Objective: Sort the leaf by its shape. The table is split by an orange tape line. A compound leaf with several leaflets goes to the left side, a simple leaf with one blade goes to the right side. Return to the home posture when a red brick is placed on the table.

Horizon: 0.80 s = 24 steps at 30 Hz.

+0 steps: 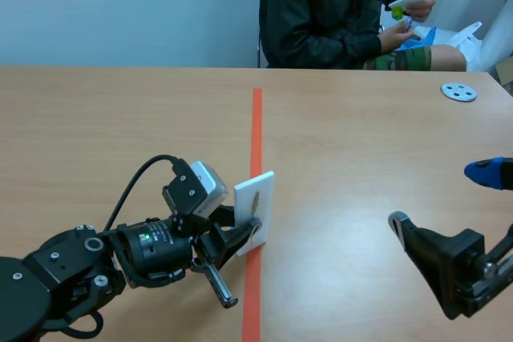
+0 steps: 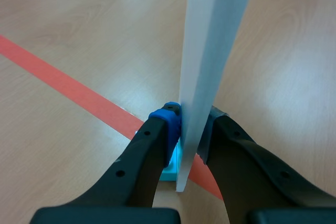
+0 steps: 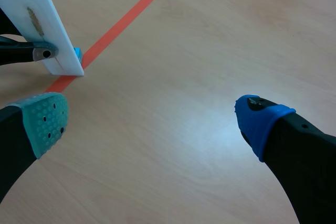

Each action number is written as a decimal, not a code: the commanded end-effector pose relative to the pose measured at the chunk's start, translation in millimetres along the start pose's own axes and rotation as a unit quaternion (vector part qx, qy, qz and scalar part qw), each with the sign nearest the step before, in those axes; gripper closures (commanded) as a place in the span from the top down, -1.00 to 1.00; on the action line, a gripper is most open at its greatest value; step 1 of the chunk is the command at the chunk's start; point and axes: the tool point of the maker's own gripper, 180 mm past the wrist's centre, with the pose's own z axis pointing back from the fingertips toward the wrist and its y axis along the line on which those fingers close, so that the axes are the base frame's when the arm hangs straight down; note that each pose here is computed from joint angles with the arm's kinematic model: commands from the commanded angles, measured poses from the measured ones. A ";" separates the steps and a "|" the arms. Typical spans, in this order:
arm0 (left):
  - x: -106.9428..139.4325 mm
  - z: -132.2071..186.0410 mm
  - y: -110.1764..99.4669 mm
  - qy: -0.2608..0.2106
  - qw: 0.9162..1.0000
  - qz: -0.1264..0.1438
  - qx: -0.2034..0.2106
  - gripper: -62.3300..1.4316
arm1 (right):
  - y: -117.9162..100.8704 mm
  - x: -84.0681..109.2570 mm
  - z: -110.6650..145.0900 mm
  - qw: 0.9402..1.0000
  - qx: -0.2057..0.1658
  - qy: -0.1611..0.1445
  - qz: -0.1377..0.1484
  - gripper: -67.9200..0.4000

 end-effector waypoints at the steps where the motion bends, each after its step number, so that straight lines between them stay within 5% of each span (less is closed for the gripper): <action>1: 25.5 -1.8 0.9 -0.037 0.999 -0.006 -0.006 -0.86 | -4.5 11.3 -0.8 1.000 -0.006 -0.019 0.004 1.00; 9: 75.7 4.5 25.8 -0.076 0.997 -0.018 0.022 -0.86 | -4.5 10.8 -0.8 1.000 -0.006 -0.017 0.004 1.00; 15: 88.9 28.9 78.1 -0.083 0.992 -0.002 0.093 -0.86 | -4.4 10.7 -0.8 1.000 -0.006 -0.017 0.004 1.00; 19: 94.6 57.5 125.6 -0.093 0.981 0.019 0.168 -0.86 | -4.4 10.7 -0.8 1.000 -0.006 -0.017 0.004 1.00; 24: 97.5 103.4 183.3 -0.098 0.957 0.041 0.271 -0.86 | -4.4 10.7 -0.8 1.000 -0.006 -0.017 0.004 1.00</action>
